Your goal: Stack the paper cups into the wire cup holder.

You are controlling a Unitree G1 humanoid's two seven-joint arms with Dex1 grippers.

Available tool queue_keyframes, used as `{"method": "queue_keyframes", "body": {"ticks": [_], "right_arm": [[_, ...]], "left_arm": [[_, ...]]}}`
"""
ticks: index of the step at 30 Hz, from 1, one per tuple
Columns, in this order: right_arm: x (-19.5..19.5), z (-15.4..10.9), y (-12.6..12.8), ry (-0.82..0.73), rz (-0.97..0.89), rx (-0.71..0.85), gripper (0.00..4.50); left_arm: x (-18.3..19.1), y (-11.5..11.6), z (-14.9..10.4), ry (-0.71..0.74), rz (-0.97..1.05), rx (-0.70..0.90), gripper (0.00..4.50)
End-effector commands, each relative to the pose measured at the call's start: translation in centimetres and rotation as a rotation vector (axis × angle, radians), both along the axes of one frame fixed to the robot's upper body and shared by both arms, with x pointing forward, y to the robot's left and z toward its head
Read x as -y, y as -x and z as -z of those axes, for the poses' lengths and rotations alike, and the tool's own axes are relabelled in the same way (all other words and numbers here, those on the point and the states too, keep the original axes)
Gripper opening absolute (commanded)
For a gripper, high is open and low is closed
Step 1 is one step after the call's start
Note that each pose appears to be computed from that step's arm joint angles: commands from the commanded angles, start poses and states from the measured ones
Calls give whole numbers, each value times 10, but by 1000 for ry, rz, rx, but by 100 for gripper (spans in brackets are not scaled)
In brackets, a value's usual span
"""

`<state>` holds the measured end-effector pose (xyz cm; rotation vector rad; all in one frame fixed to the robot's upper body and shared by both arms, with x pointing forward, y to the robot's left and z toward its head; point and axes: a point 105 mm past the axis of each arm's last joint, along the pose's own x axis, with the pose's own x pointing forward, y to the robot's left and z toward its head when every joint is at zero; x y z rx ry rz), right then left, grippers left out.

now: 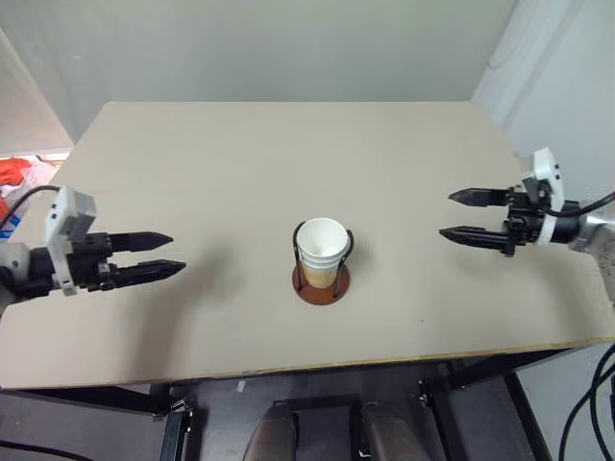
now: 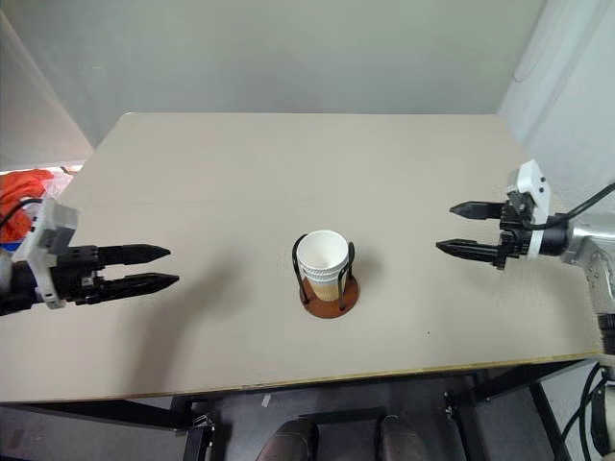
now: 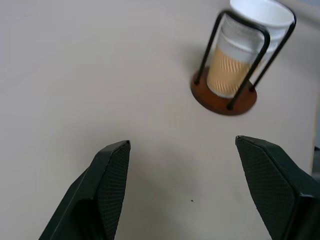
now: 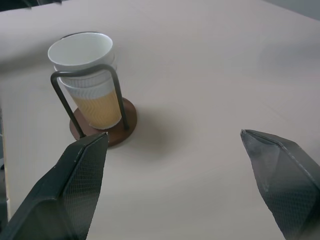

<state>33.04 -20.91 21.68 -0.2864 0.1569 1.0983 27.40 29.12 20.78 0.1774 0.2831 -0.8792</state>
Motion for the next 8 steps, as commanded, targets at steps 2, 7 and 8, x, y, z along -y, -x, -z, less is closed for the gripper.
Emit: {"method": "queue_keyframes", "body": {"ticks": [2,7,8], "right_arm": [[-2,-10,-2,6,-25,40,450],[-2,-11,-2,9,-31,41,450],[-2,-11,-2,11,-30,41,450]], "left_arm": [[5,2,-10,3,-13,51,366],[8,1,-9,12,-21,50,366],[8,1,-9,17,-23,46,366]]}}
